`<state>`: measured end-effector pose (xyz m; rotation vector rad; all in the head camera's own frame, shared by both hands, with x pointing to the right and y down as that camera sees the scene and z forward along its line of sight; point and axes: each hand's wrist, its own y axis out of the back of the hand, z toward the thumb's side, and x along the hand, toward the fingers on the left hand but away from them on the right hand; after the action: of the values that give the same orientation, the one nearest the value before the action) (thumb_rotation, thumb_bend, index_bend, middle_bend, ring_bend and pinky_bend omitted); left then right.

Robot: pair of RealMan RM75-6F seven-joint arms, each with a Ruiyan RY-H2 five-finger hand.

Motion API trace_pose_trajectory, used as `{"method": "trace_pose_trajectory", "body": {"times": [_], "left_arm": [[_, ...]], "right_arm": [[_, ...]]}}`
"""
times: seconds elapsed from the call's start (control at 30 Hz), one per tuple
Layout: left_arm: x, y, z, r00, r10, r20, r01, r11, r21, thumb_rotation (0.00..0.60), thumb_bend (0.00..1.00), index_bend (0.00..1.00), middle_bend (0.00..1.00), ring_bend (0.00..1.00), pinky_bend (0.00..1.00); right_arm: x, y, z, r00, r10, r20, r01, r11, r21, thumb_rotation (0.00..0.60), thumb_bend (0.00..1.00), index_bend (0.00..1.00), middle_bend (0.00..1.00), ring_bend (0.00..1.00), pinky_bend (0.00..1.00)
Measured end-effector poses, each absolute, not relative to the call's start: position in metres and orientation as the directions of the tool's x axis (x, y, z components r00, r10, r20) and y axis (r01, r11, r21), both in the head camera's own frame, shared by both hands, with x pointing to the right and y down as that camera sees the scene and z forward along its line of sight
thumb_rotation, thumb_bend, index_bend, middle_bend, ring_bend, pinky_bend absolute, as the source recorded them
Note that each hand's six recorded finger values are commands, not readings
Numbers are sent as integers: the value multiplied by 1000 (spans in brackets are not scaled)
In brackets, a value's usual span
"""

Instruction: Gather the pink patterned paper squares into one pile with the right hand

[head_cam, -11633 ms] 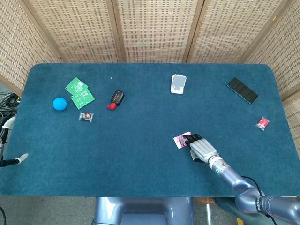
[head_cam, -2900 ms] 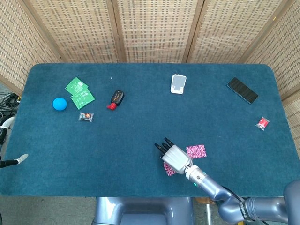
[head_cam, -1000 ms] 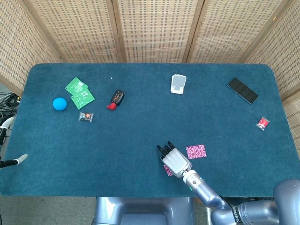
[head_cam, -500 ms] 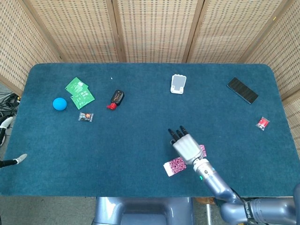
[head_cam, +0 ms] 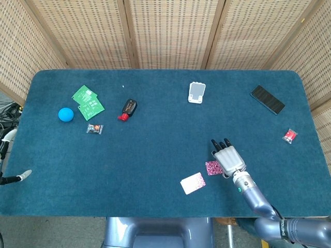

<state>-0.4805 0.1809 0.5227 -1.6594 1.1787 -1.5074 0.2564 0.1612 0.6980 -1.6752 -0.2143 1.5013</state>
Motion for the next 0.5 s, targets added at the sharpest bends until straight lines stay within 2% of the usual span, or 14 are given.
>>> {"method": "trace_pose_trajectory", "body": {"times": [0.5], "left_arm": [[-482,181,523,-44,-896,442,-217,-423,-880,600,0,0,0,0,0]], "right_arm": [[246,168,712,290,618,-731,-417,-606,-677,600,169,379,0,176,124]]}}
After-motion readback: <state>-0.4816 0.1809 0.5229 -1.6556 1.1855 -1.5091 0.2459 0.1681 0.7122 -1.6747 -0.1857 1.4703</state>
